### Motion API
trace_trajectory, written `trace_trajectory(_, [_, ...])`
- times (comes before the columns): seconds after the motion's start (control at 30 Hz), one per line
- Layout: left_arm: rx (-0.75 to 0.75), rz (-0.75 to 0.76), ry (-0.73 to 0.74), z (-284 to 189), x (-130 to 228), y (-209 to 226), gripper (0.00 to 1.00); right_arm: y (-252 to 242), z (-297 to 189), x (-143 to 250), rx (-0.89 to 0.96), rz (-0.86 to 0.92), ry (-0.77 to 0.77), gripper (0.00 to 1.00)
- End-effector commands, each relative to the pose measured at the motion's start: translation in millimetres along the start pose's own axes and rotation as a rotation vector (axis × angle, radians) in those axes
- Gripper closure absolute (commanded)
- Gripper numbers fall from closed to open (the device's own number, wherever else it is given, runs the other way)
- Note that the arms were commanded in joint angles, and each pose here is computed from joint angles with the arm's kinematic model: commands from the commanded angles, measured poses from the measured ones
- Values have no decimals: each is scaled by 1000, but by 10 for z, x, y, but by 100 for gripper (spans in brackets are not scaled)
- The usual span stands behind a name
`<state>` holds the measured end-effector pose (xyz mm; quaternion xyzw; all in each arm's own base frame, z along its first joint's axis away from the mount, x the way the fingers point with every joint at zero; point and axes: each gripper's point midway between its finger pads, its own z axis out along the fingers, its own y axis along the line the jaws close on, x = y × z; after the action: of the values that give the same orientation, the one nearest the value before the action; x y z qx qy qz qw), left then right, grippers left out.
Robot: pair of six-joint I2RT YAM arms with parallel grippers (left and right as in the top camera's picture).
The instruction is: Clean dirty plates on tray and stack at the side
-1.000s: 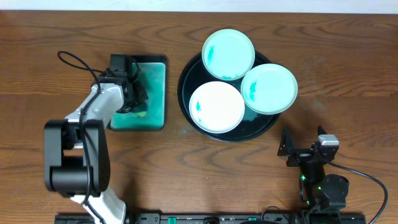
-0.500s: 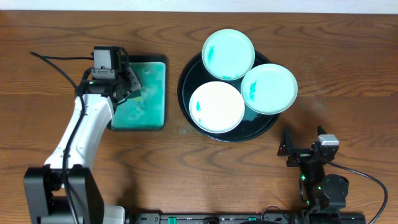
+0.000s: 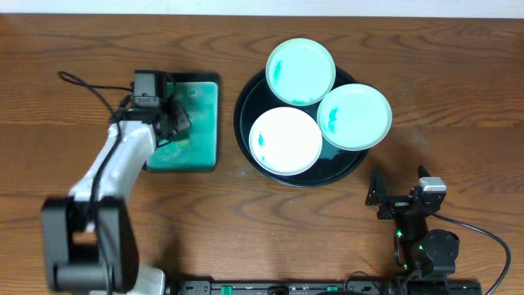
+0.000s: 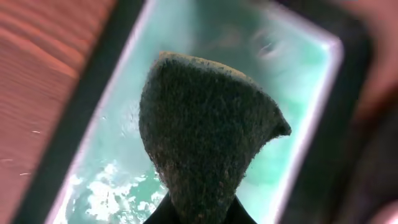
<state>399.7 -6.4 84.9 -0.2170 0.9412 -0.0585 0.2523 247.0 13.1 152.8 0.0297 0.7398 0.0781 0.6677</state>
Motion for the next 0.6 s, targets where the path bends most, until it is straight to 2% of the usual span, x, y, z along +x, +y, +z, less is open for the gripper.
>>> trace_trajectory(0.0, [28,3,-98,-320,-235,-71,93,20,3,26,-10,7,7,1])
trace_trajectory(0.17, [-96,10,-45,-13,-74,175,93,20,3,26,-10,7,7,1])
trace_trajectory(0.3, [-126,57,22,214,72,244,93,20,3,26,-10,7,7,1])
trace_trajectory(0.43, [-104,55,0,111,9,192,93,20,3,26,-10,7,7,1])
trace_trajectory(0.57, [-20,50,-75,-228,-153,31,93,20,3,26,-10,7,7,1])
